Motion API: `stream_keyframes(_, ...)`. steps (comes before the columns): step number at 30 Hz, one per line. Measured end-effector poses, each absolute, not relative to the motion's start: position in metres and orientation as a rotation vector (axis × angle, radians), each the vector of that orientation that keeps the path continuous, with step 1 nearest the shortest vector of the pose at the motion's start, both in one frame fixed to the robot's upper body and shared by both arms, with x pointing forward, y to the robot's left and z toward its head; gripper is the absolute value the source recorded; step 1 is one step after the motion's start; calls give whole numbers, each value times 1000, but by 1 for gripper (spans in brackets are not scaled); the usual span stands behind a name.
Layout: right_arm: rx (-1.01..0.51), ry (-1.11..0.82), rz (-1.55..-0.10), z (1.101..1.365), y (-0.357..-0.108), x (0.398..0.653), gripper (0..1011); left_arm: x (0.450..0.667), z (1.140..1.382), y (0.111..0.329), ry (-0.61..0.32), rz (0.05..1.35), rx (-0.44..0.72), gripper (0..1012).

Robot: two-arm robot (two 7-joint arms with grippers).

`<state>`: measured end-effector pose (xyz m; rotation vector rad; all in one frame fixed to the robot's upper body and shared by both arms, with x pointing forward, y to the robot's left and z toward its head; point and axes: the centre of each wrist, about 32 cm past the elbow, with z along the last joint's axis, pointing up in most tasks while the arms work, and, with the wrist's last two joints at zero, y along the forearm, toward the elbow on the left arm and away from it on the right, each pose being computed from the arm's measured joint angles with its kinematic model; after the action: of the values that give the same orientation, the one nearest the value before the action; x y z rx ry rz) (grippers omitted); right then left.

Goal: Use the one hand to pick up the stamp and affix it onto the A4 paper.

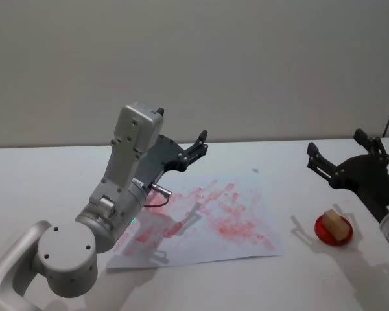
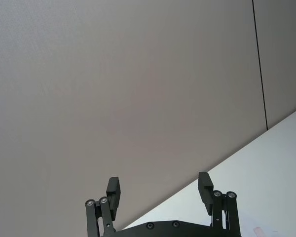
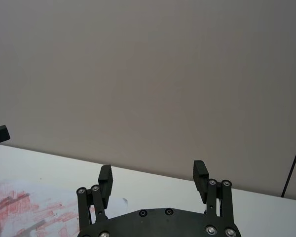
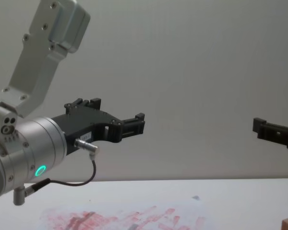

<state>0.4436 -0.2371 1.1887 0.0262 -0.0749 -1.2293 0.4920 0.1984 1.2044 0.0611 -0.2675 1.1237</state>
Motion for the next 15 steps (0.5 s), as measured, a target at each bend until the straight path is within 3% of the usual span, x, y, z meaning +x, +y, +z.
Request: stream_keyframes(15,25,-46,-1246,1188,-233,434,1001,492,1204,198,-268,1124,61,1001)
